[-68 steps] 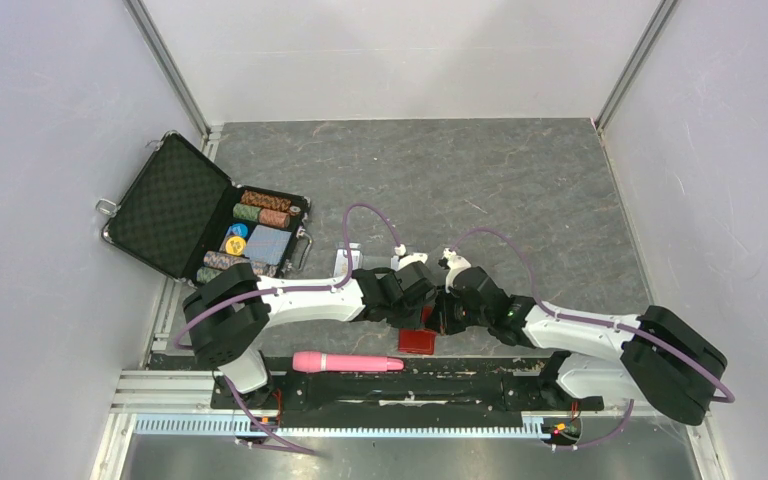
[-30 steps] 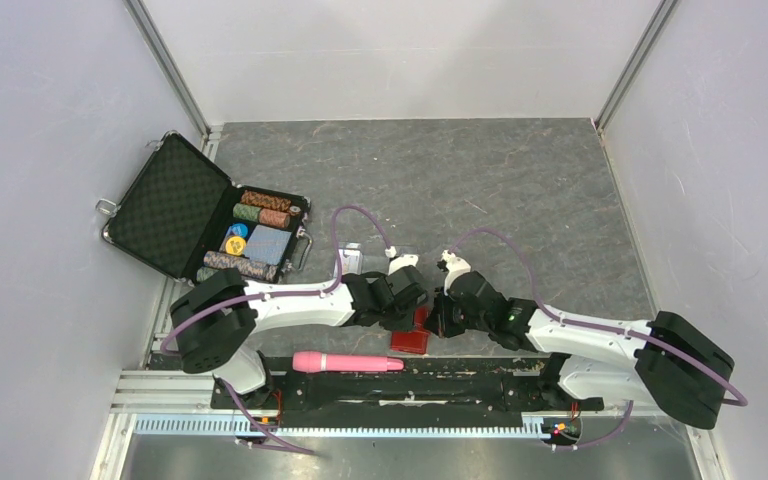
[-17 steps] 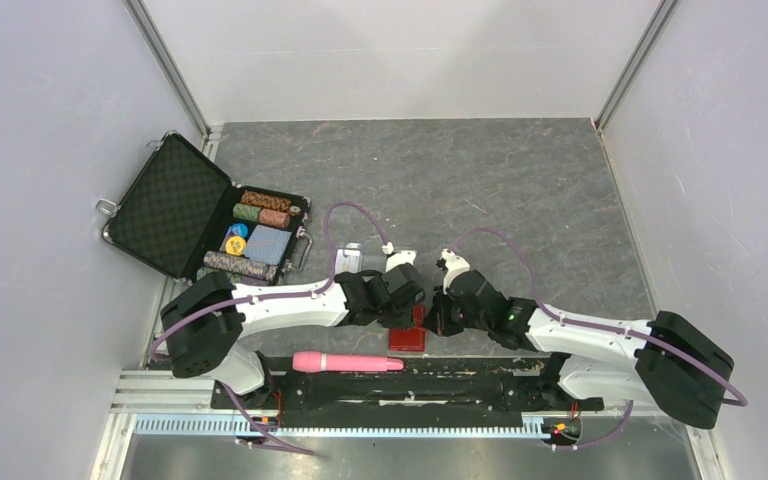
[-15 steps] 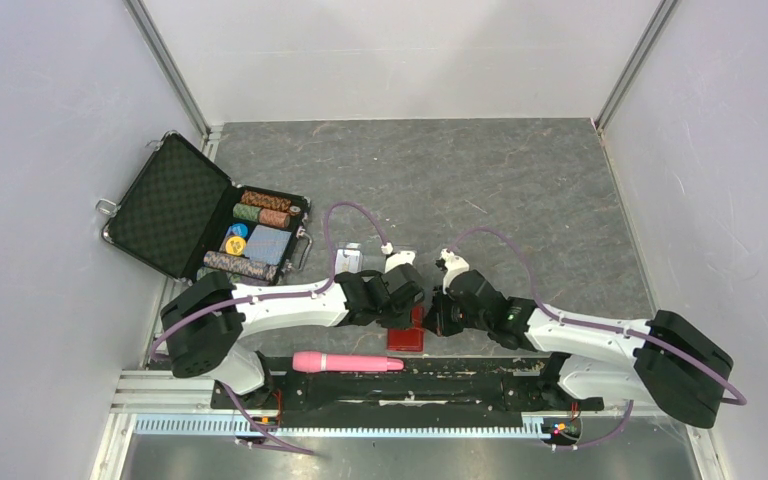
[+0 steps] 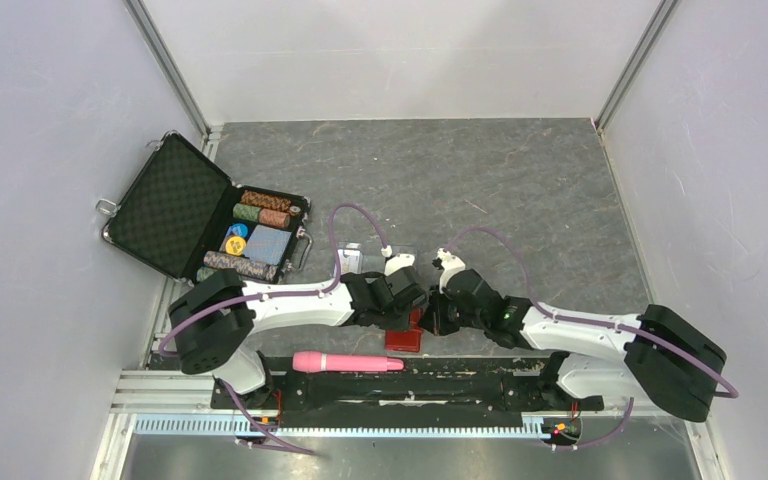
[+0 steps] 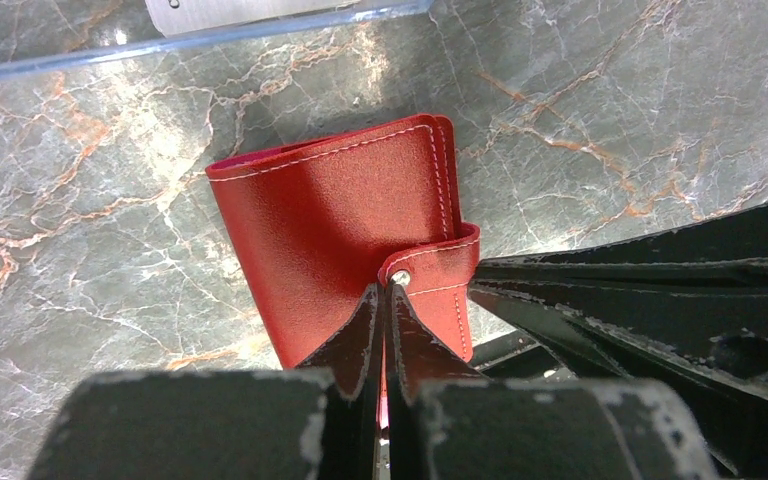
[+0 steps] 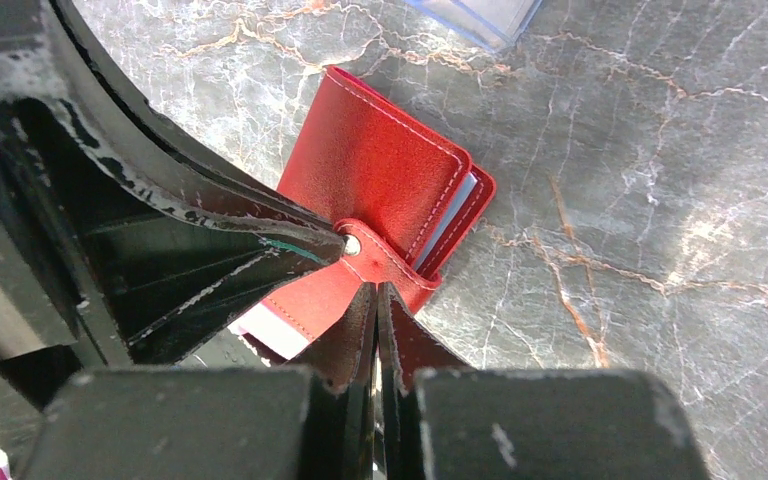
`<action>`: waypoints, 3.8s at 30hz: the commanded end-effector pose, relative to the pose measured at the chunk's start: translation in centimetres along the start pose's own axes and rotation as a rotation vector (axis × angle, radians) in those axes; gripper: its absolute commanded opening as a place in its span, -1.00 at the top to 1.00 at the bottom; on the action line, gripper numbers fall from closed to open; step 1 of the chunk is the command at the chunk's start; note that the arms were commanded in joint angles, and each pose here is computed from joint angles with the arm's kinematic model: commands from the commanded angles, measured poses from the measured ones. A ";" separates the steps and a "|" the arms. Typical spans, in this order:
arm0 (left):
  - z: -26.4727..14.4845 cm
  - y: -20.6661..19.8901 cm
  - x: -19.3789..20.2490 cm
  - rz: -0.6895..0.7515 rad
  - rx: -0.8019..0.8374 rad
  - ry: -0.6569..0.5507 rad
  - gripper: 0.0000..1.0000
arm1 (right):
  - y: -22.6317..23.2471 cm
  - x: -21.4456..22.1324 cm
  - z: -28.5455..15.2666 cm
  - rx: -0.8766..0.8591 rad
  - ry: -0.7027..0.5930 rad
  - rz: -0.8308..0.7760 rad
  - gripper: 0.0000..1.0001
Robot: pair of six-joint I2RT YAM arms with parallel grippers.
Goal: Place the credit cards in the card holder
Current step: Close the card holder at the center of the board, then reset both arms
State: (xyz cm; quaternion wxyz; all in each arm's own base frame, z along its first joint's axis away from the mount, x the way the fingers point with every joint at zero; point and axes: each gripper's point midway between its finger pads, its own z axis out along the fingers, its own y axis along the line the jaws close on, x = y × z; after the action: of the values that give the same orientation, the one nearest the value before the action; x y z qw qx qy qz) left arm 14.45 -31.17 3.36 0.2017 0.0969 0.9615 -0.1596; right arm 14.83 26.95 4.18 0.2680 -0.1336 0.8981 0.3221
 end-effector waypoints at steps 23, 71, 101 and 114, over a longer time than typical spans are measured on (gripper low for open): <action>3.1 3.5 2.5 -0.094 -0.074 0.074 0.96 | -1.2 2.3 3.0 0.059 0.112 0.032 1.00; -13.8 28.6 -16.8 -0.345 -0.122 -0.758 -1.00 | -26.7 -11.6 -14.5 0.867 -0.540 0.037 -0.96; -8.2 33.5 -19.3 0.003 -0.581 -1.040 -1.00 | -25.0 -13.0 -14.7 0.816 -0.839 -0.433 -0.96; -8.0 33.3 -19.2 0.008 -0.563 -1.025 -1.00 | -25.6 -13.1 -14.9 0.843 -0.842 -0.396 -0.96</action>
State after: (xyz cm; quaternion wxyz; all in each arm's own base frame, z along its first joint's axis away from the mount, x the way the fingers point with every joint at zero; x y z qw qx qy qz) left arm 36.52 -0.29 7.70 0.6345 -0.0421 0.7692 0.0634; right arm 32.47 -1.29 10.11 0.6975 -0.0290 0.7103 -0.0904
